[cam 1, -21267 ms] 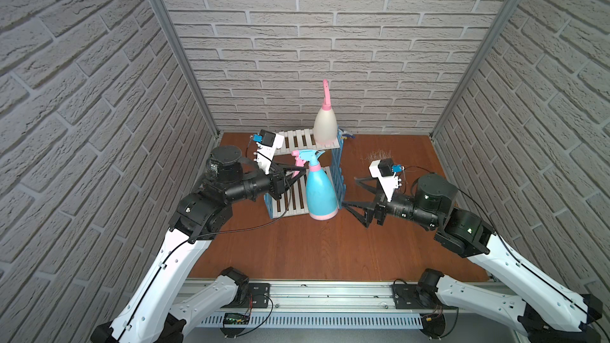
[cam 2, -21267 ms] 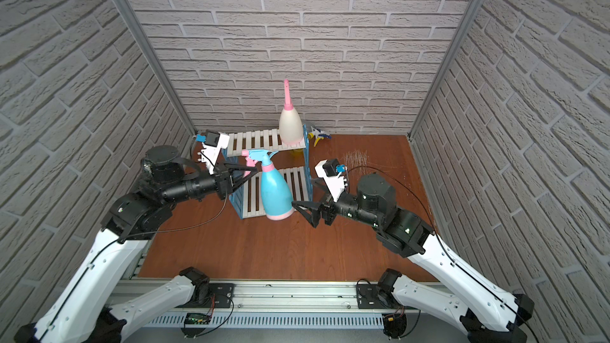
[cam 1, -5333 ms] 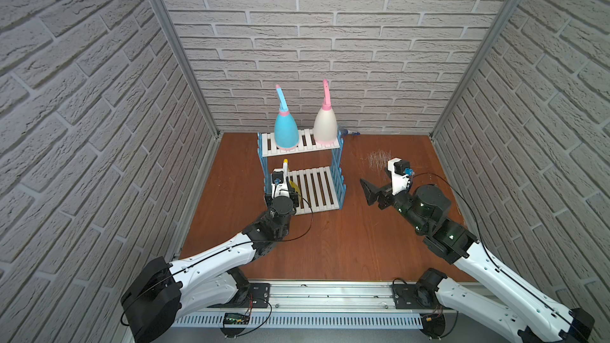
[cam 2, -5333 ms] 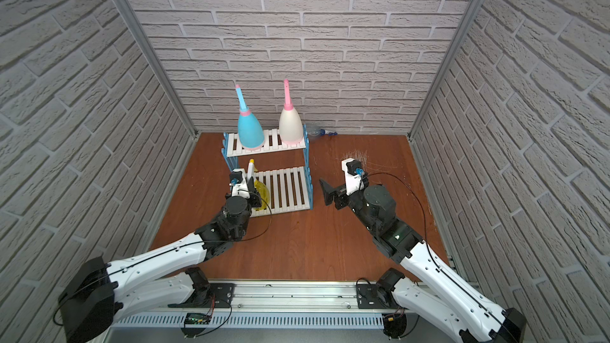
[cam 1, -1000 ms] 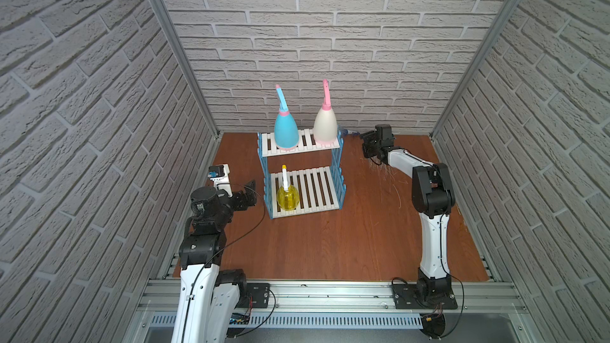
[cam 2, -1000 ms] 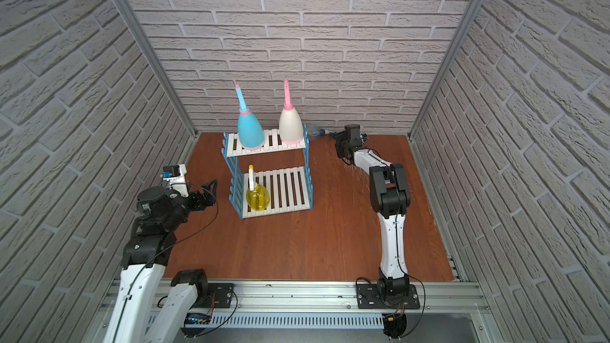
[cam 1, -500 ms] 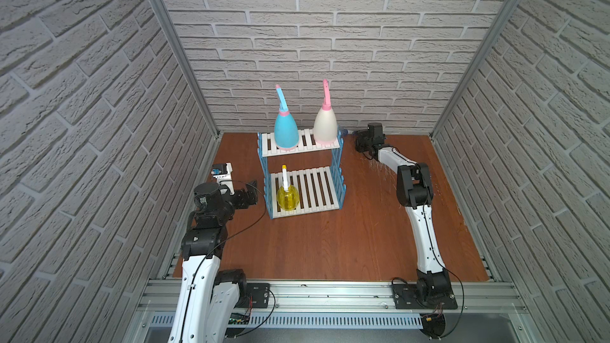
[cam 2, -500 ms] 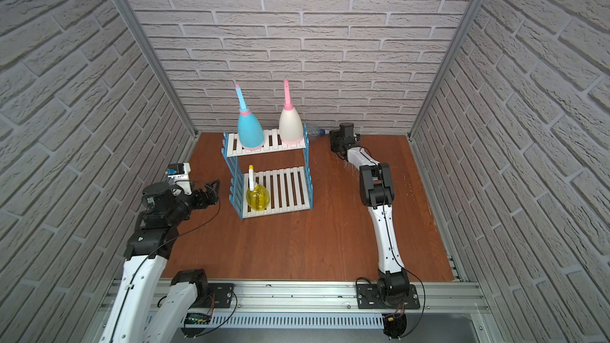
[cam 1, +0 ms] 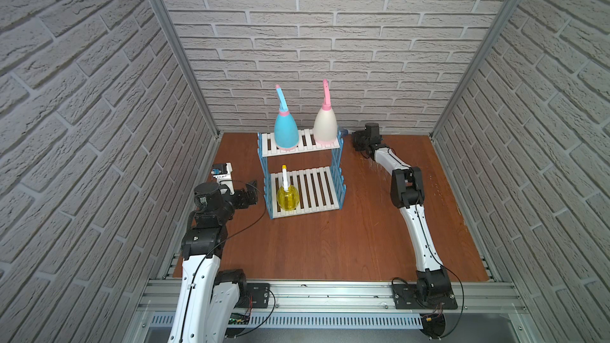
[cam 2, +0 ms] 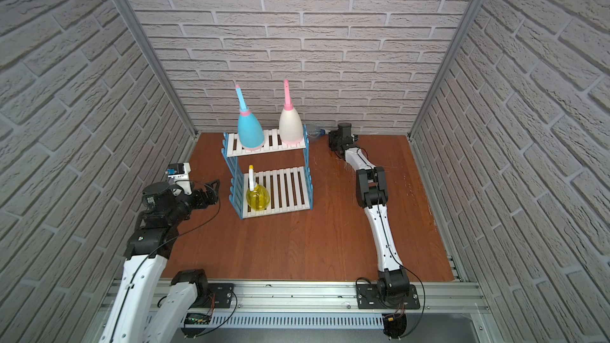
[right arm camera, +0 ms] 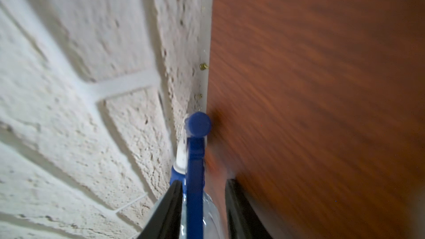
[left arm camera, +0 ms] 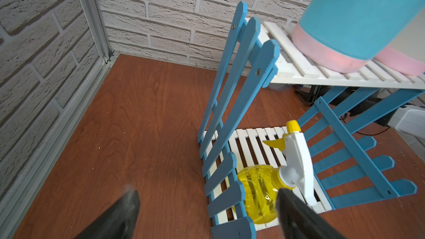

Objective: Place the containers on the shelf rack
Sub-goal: 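Pick up a container from the center of the board.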

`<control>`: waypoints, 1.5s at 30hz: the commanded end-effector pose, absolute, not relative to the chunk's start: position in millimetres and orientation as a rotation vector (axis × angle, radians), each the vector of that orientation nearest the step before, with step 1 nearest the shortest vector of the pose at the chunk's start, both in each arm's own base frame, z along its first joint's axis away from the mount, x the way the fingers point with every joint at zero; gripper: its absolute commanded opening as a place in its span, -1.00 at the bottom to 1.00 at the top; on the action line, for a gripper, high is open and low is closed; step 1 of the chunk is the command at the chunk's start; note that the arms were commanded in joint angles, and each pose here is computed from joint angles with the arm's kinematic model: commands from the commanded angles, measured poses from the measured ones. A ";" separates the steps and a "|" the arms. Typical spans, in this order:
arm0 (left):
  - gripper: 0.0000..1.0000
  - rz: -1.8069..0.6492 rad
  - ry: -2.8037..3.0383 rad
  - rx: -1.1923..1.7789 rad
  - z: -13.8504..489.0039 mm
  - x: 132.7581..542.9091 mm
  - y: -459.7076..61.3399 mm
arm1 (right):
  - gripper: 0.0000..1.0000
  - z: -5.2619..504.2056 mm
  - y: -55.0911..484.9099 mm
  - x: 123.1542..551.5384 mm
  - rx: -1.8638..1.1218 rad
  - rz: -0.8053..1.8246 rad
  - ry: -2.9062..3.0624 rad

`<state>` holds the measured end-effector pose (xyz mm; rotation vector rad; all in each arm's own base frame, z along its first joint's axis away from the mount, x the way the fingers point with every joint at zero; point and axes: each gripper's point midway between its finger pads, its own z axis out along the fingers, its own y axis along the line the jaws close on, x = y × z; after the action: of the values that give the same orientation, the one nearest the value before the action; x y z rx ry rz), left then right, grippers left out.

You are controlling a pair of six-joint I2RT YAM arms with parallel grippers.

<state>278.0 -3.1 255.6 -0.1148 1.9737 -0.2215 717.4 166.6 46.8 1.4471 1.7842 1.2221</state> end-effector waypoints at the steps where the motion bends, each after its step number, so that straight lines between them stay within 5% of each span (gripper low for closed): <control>1: 0.95 -0.203 1.920 -0.089 268.2 282.8 -1.3 | -0.29 48.0 166.5 722.1 1.466 1.237 1.752; 14: 0.95 -0.190 1.919 -0.092 268.9 282.0 0.6 | -0.92 67.5 167.0 731.9 1.429 1.311 1.669; 28: 0.95 -0.191 1.896 -0.090 274.0 277.6 -0.1 | -0.93 176.1 155.5 734.2 1.261 1.493 1.366; 45: 0.95 -0.229 1.848 -0.061 285.3 264.0 -9.6 | -0.93 259.2 102.8 656.1 1.106 1.367 1.248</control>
<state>264.4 -6.0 276.9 -0.0790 1.8904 -0.2113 674.7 124.0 205.2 1.2258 1.3617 1.3950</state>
